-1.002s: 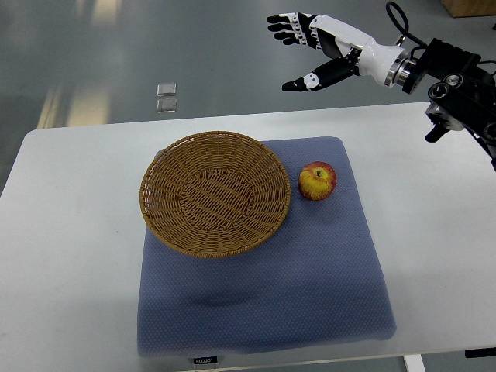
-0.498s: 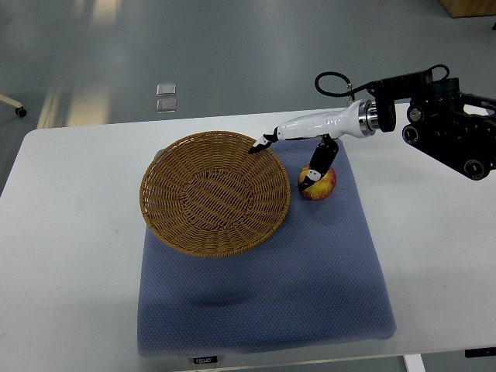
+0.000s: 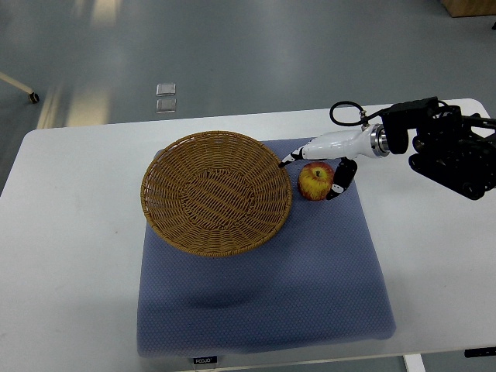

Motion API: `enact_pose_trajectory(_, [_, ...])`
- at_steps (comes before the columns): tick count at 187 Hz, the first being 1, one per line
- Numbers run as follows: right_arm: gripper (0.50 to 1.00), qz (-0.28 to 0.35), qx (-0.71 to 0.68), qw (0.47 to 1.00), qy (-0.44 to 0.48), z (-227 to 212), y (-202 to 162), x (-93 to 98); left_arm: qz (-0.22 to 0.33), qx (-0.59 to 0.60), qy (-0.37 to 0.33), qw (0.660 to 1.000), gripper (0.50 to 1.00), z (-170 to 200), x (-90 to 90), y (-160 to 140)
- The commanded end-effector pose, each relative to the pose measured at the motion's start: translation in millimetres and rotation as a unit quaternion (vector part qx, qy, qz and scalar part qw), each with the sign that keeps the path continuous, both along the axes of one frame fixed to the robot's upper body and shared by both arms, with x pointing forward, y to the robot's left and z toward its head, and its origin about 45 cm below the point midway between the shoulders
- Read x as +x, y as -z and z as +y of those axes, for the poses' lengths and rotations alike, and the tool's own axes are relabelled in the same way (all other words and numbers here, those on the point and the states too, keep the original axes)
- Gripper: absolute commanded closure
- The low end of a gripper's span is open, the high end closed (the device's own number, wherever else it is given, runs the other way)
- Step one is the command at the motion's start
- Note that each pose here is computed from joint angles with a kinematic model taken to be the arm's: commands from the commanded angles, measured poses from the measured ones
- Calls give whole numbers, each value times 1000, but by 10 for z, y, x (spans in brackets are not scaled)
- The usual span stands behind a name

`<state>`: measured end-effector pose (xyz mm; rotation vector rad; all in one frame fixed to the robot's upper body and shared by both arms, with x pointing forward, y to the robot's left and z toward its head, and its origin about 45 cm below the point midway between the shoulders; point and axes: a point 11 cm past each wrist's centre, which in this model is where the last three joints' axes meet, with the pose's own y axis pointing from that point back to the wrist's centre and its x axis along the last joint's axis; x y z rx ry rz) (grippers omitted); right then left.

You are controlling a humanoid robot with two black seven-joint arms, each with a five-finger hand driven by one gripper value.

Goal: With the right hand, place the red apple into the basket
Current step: 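Close the right hand's fingers around the red apple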

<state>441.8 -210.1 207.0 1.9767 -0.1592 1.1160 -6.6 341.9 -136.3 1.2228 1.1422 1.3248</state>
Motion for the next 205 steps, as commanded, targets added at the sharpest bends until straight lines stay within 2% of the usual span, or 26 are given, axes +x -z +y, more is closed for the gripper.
enact_pose_trajectory(1, [579,-5,-3,1000,7,-51,11,23,0,0,1,1000,500,1,0,0])
enact_pose_trajectory(92, [581,-4,-4,1000,9,-67,33,18,1,0,0,1000,500,1,-9,0])
enact_pose_trajectory(138, [603,-12,-5,1000,19,-112,105,29,0,0,0,1000,500,1,0,0])
enact_pose_trajectory(155, [670,-11,-8,1000,19,-131,127,23,1,0,0,1000,500,1,-9,0])
enact_pose_trajectory(188, [771,-13,-8,1000,19,-133,121,28,0,0,0,1000,500,1,0,0])
enact_pose_trajectory(205, [773,-13,-9,1000,18,-137,109,33,0,0,1,1000,500,1,0,0])
